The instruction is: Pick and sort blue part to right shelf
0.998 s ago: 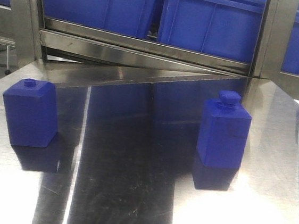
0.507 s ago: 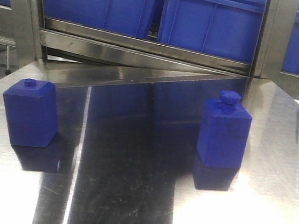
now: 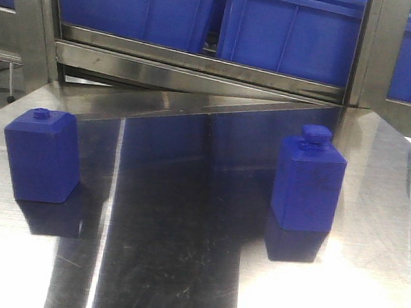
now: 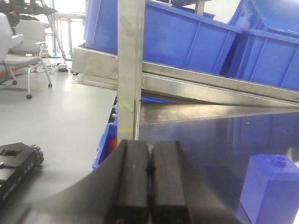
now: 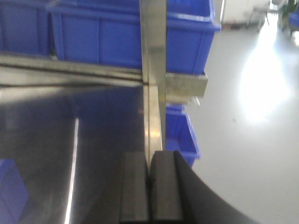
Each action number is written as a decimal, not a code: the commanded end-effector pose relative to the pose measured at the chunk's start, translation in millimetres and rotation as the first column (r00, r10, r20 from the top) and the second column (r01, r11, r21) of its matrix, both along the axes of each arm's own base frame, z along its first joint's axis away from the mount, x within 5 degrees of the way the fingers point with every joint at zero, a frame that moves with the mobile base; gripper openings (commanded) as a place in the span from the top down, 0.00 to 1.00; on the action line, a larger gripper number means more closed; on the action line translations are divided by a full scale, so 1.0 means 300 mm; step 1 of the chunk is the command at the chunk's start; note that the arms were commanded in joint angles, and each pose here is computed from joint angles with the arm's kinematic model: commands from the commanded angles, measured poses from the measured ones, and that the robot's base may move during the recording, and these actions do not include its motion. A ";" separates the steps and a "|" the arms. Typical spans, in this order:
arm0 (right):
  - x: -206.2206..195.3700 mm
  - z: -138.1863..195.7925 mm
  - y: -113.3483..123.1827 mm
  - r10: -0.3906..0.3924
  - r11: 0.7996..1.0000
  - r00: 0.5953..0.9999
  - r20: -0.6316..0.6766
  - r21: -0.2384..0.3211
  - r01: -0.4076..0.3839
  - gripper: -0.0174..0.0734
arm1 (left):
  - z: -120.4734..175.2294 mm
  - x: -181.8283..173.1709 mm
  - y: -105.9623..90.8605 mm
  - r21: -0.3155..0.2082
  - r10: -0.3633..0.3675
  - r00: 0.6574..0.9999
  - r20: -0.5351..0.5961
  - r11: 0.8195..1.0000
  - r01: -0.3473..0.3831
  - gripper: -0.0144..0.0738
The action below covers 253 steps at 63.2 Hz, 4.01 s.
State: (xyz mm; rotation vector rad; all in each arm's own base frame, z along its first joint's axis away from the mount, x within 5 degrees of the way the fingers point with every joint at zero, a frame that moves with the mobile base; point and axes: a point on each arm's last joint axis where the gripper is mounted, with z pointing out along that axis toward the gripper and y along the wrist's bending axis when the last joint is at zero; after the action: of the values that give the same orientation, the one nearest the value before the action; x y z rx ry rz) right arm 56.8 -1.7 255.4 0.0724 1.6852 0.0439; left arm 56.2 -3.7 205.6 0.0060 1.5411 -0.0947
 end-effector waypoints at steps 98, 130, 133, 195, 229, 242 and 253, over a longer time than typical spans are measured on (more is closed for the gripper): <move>0.728 0.219 0.458 0.126 0.990 0.460 -0.879 0.085 -0.109 0.13 | 0.005 -0.003 0.001 -0.015 0.000 0.997 0.082 1.000 0.002 0.69; 0.747 0.169 0.603 0.155 0.984 0.396 -0.905 0.108 -0.140 0.13 | 0.005 -0.003 0.001 -0.015 0.000 0.997 0.082 1.000 0.002 0.69; 0.753 0.156 0.606 0.148 0.985 0.388 -0.910 0.101 -0.140 0.13 | 0.005 -0.003 0.001 -0.015 0.000 0.997 0.082 1.000 0.002 0.69; 0.787 -0.008 0.617 0.135 0.987 0.360 -0.923 0.091 -0.136 0.29 | 0.005 -0.003 0.001 -0.015 0.000 0.997 0.082 1.000 0.002 0.69; 0.721 0.203 0.552 0.250 0.962 0.551 -0.796 0.140 -0.234 0.30 | 0.005 -0.003 0.001 -0.015 0.000 0.997 0.082 1.000 0.002 0.69; 0.653 0.249 0.413 0.297 0.948 0.698 -0.652 0.115 -0.296 0.30 | 0.005 -0.003 0.001 -0.015 0.000 0.997 0.082 1.000 0.002 0.69; 0.574 0.245 0.254 0.273 0.957 0.833 -0.481 0.047 -0.286 0.30 | 0.005 -0.003 0.001 -0.015 0.000 0.997 0.082 1.000 0.002 0.69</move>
State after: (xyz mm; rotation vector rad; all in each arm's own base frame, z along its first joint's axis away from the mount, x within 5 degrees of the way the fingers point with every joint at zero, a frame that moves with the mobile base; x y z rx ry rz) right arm 238.9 94.3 307.7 -0.1917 2.4241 0.2549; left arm 56.2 -3.7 205.6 0.0060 1.5411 -0.0947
